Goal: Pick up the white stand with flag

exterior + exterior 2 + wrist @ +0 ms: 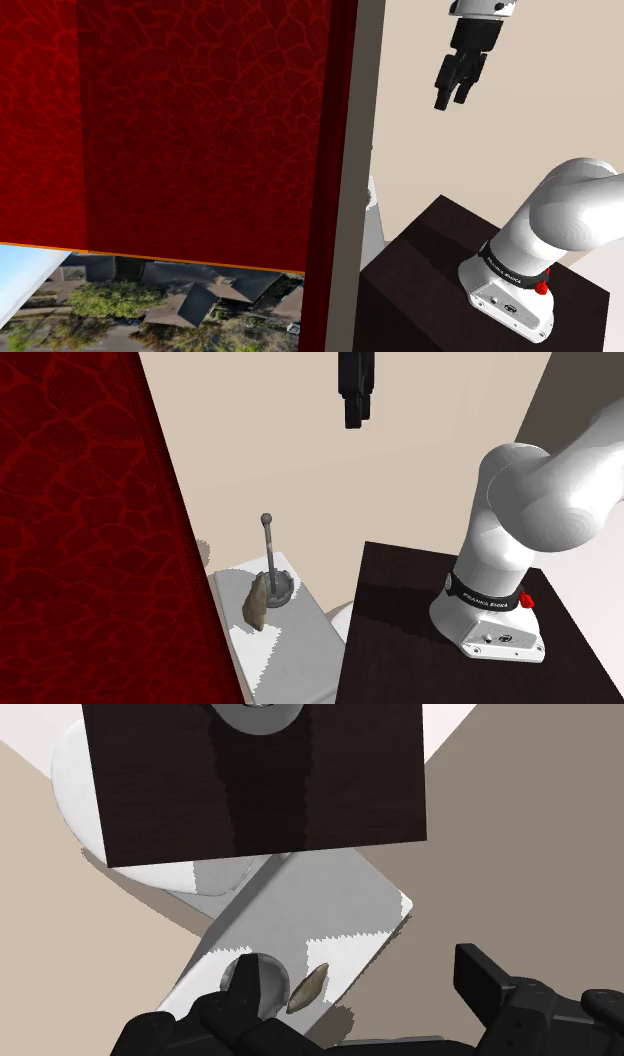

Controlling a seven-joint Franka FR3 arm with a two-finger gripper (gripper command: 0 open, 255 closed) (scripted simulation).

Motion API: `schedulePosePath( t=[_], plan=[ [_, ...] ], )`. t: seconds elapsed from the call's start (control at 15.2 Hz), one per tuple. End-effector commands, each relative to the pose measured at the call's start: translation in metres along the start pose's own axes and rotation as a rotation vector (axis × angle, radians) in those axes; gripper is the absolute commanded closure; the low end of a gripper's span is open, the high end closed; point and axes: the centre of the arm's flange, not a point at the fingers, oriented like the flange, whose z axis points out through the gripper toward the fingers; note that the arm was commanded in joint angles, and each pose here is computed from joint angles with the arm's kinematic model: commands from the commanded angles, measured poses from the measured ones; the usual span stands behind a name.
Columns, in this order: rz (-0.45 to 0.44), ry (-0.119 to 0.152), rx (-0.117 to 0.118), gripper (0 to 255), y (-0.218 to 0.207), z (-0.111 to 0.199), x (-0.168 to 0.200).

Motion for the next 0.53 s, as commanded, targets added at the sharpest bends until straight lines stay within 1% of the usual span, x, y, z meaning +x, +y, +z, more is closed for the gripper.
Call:
schedulePosePath(
  t=[0.0,0.46],
  plan=[
    [0.0,0.0,0.0,0,0.0,0.0,0.0],
    [-0.02,0.001,-0.025,0,0.023,0.056,0.068]
  ],
)
